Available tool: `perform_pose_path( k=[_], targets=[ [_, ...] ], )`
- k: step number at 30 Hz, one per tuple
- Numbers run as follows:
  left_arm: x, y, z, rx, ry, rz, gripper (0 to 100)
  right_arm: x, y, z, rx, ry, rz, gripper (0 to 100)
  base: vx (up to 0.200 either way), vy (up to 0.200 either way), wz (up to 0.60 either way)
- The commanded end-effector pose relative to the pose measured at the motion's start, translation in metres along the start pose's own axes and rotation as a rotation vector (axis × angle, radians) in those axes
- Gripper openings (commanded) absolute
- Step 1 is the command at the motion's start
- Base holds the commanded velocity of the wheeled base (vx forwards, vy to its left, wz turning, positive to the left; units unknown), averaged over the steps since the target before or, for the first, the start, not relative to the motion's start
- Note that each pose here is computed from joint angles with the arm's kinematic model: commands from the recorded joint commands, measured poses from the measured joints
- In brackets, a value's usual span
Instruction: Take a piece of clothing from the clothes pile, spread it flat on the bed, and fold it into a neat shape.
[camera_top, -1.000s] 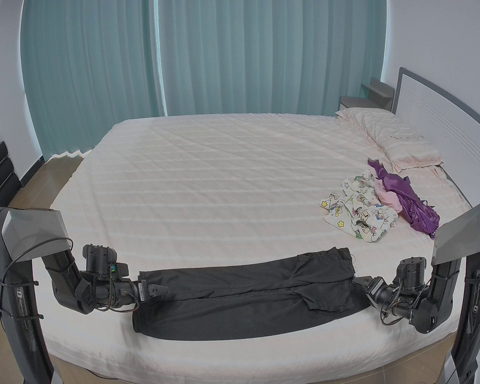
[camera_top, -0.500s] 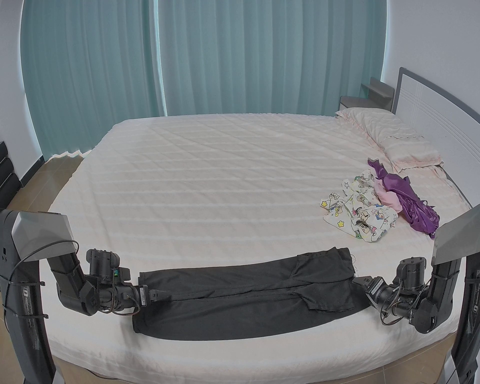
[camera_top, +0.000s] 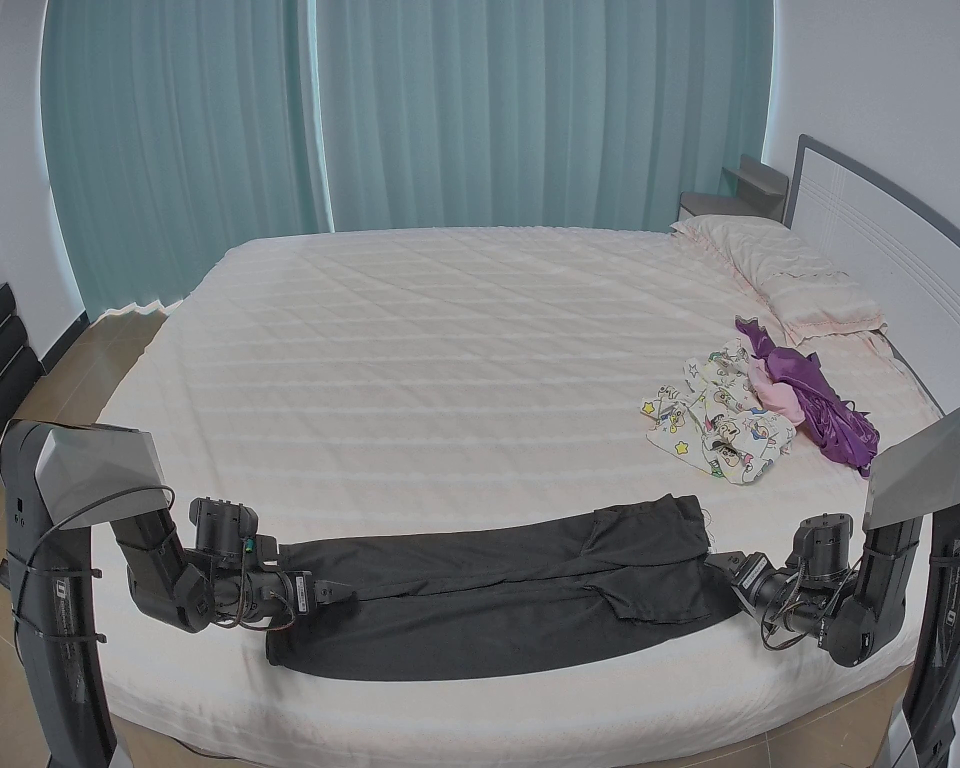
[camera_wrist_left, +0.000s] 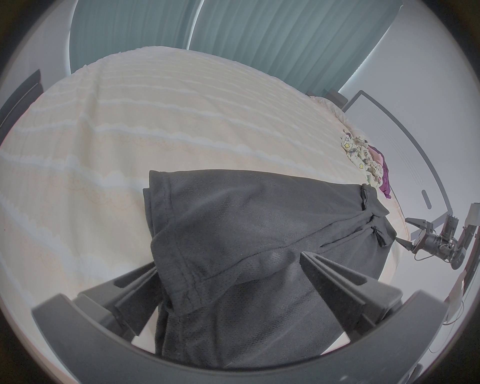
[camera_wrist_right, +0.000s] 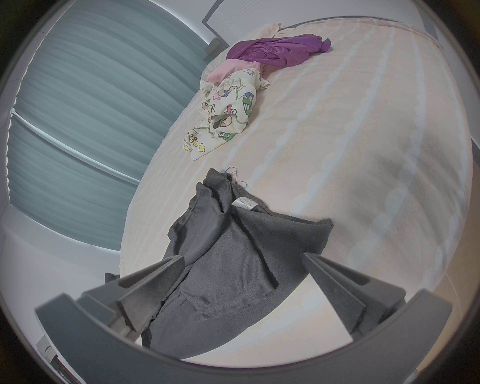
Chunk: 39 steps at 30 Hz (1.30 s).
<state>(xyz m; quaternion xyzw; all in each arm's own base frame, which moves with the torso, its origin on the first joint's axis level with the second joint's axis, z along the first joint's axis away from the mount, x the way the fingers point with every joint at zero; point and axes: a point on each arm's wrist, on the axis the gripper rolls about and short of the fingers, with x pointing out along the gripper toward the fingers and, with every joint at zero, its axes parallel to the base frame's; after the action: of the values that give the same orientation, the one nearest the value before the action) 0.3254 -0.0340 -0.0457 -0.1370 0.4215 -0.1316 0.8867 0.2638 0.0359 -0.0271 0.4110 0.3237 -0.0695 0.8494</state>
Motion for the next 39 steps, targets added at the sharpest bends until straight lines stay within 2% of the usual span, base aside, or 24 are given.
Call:
perform_pose_path(
  k=[1,2,3,10,14,21,30,39],
  targets=[
    [0.001,0.002,0.0,-0.003,0.0,0.005,100,0.0,0.0,-0.001,-0.001,0.003,-0.002,100,0.0,0.0,0.0],
    [0.001,0.002,0.0,-0.002,-0.001,0.006,100,0.0,0.0,-0.001,-0.001,0.004,0.0,100,0.0,0.0,0.0],
    [0.001,0.003,0.0,-0.004,0.002,0.007,0,0.0,0.0,0.0,-0.001,0.003,0.001,100,0.0,0.0,0.0],
    [0.001,0.004,0.0,-0.006,0.0,0.012,0,0.0,0.0,0.0,0.001,0.002,0.001,100,0.0,0.0,0.0],
    [-0.003,0.012,0.002,-0.025,0.002,0.031,0,0.0,0.0,0.0,0.001,0.002,0.001,100,0.0,0.0,0.0],
    [-0.016,0.027,0.009,-0.068,-0.015,0.068,0,0.0,0.0,0.0,0.001,0.001,0.0,100,0.0,0.0,0.0],
    [-0.04,0.031,0.021,-0.102,-0.014,0.097,0,0.0,-0.002,0.002,0.008,-0.006,-0.003,100,0.0,0.0,0.0],
    [-0.073,0.06,0.039,-0.172,-0.058,0.167,0,0.0,-0.003,0.005,0.016,-0.006,0.0,100,0.0,0.0,0.0]
  ],
)
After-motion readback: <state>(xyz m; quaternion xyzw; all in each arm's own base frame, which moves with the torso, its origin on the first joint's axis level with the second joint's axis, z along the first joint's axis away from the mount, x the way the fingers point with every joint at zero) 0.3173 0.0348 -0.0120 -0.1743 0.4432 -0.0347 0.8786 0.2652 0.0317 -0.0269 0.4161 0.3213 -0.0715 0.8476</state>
